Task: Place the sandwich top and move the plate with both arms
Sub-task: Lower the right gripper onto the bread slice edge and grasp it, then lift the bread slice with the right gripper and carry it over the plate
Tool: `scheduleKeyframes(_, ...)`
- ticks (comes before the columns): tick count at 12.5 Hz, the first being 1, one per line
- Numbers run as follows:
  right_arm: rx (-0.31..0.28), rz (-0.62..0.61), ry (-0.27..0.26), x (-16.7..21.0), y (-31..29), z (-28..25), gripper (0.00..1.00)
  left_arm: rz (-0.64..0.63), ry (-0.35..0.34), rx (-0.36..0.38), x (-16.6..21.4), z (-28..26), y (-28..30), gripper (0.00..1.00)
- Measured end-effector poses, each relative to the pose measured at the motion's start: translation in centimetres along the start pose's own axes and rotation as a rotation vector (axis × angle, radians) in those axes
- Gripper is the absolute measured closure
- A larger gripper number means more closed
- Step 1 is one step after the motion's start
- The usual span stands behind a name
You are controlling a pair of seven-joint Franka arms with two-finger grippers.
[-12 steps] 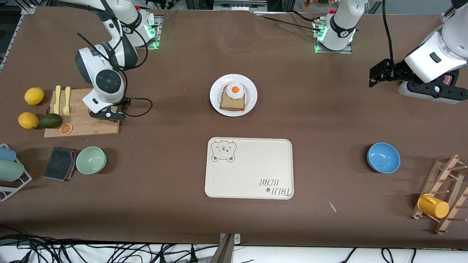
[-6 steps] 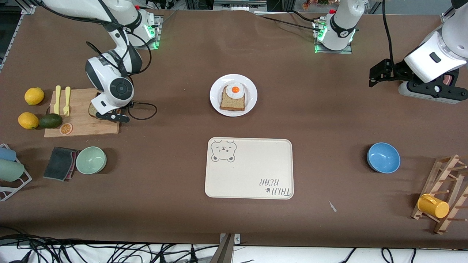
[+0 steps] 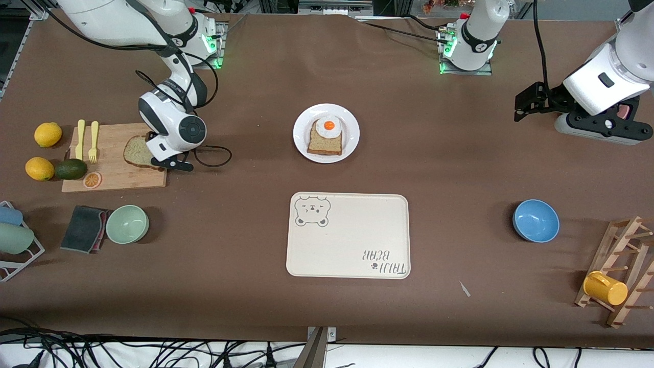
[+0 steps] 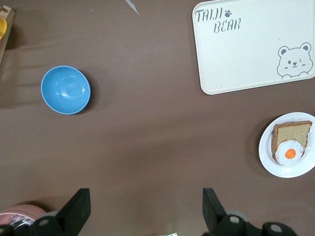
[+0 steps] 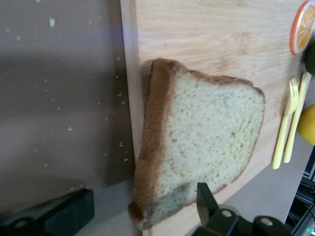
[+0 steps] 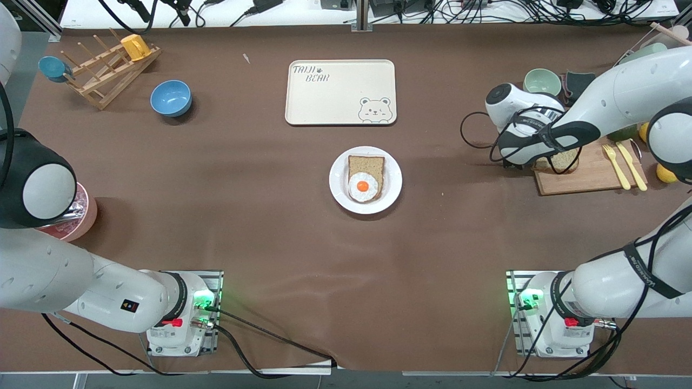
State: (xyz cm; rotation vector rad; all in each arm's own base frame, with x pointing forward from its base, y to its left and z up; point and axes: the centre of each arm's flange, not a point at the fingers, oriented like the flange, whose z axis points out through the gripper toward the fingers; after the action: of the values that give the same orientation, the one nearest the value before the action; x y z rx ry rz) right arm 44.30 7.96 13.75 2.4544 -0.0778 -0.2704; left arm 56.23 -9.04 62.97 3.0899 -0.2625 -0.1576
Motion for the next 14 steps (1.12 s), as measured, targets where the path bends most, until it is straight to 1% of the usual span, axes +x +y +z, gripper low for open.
scheduleKeyframes(1, -0.001, 0.001, 0.005, 0.0, -0.1, -0.2, 0.12, 0.000, 0.000, 0.000, 0.0, 0.0, 0.0, 0.00)
scheduleKeyframes(2, -0.006, 0.000, 0.006, -0.1, -0.1, -0.2, 0.12, 0.000, 0.000, 0.000, 0.0, 0.0, 0.0, 0.00)
scheduleKeyframes(3, -0.011, -0.001, 0.005, -0.1, -0.1, -0.3, 0.16, -0.001, 0.000, 0.000, 0.0, 0.0, 0.0, 0.00)
scheduleKeyframes(5, -0.022, -0.005, 0.004, -0.2, -0.1, -0.3, 0.18, -0.001, 0.000, 0.000, 0.0, 0.0, -0.1, 0.00)
scheduleKeyframes(6, -0.027, -0.003, 0.004, -0.3, -0.1, -0.5, 0.23, -0.001, 0.000, 0.000, 0.0, 0.0, -0.1, 0.00)
scheduleKeyframes(7, -0.035, -0.002, 0.002, -0.3, 0.0, -0.6, 0.24, -0.001, 0.000, 0.000, 0.0, 0.0, -0.1, 0.00)
scheduleKeyframes(8, -0.046, 0.001, 0.000, -0.3, 0.2, -0.7, 0.33, -0.001, 0.000, 0.000, 0.0, 0.0, -0.1, 0.00)
scheduleKeyframes(9, -0.054, 0.005, 0.000, -0.3, 0.4, -1.0, 0.33, -0.001, 0.000, 0.000, 0.0, 0.0, -0.1, 0.00)
scheduleKeyframes(10, -0.058, 0.010, 0.002, -0.3, 0.7, -1.2, 0.42, -0.001, 0.000, 0.000, 0.0, 0.0, 0.0, 0.00)
scheduleKeyframes(11, -0.059, 0.014, 0.005, -0.2, 0.9, -1.4, 0.52, 0.000, 0.000, 0.000, 0.0, 0.0, 0.0, 0.00)
scheduleKeyframes(12, -0.060, 0.017, 0.008, -0.2, 1.1, -1.6, 0.69, 0.000, 0.000, 0.000, 0.0, 0.0, 0.0, 0.00)
scheduleKeyframes(13, -0.060, 0.017, 0.008, -0.2, 1.1, -1.6, 0.75, 0.000, 0.000, 0.000, 0.0, 0.0, 0.0, 0.00)
scheduleKeyframes(14, -0.060, 0.017, 0.008, -0.2, 1.1, -1.6, 0.75, 0.001, 0.000, 0.000, 0.0, 0.0, 0.0, 0.00)
